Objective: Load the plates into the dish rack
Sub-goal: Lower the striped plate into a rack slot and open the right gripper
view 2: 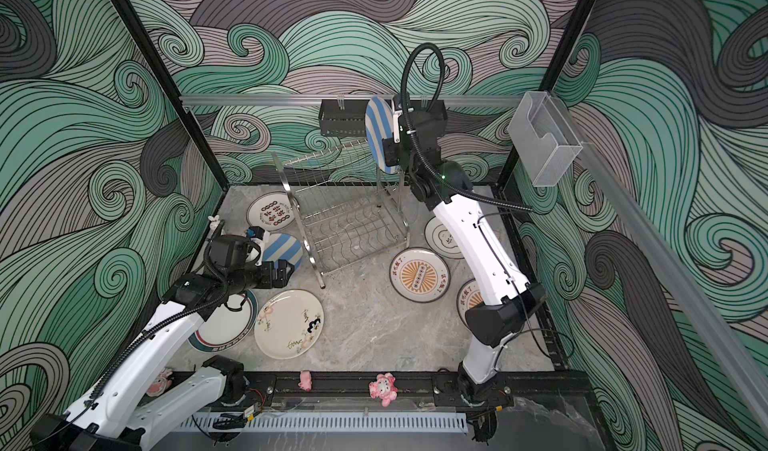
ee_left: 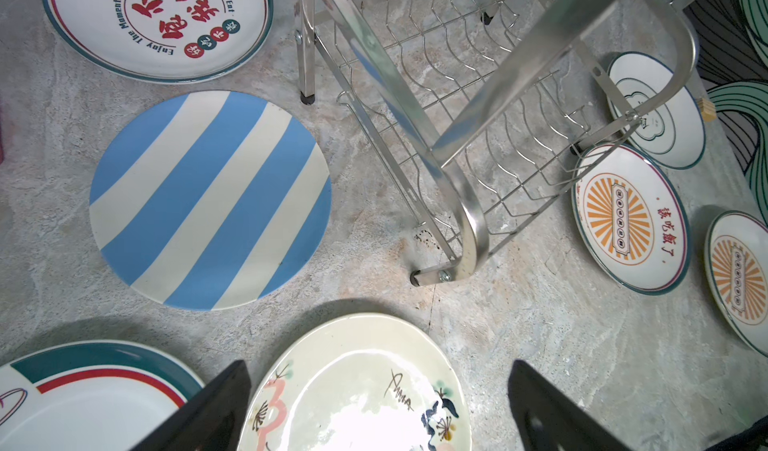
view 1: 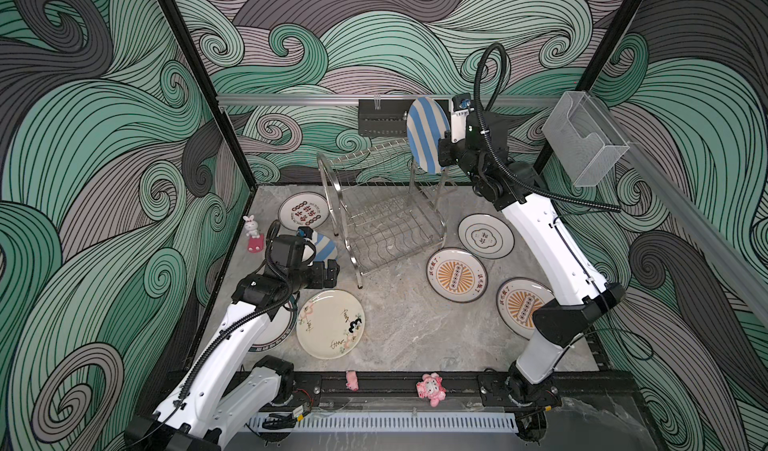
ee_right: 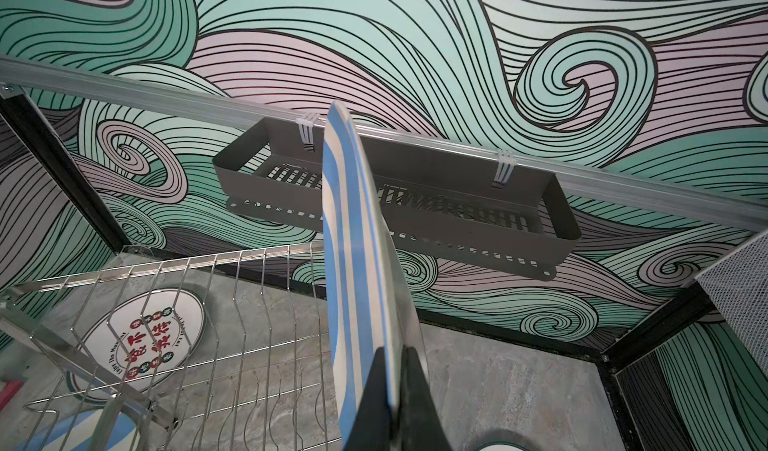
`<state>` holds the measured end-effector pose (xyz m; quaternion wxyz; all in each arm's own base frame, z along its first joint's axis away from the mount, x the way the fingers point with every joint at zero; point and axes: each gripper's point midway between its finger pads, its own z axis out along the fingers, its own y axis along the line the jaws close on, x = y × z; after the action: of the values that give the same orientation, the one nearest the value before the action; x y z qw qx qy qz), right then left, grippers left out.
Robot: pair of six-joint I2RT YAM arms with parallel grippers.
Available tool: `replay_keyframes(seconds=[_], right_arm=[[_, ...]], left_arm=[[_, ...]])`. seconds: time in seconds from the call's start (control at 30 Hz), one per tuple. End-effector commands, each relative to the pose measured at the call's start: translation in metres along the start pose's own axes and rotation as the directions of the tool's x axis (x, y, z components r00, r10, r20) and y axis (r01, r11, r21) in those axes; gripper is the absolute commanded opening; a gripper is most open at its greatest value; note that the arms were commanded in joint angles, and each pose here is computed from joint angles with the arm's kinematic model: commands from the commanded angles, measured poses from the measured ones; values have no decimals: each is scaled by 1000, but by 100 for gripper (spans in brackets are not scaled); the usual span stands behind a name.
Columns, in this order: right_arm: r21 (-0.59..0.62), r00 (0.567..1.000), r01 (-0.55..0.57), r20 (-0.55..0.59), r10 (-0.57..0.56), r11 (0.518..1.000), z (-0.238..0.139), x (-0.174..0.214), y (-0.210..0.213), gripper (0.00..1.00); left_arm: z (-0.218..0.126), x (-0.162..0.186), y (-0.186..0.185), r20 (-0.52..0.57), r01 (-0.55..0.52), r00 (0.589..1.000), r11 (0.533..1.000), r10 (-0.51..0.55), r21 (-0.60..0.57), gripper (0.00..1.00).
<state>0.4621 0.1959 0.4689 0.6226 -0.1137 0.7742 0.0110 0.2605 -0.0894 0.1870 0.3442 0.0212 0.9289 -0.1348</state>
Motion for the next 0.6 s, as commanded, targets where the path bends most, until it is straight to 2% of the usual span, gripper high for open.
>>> replay_keyframes(seconds=[0.0,0.57], right_arm=[[24,993,-47,112,44,999,-8,-34,-9,0],[6,997,-71,45,70,997,17,-7,-5,0]], left_arm=[[2,-1,6,0,22,1000,1000,-22,-22,99],[3,0,11,-4,31,1000,999,-31,-38,99]])
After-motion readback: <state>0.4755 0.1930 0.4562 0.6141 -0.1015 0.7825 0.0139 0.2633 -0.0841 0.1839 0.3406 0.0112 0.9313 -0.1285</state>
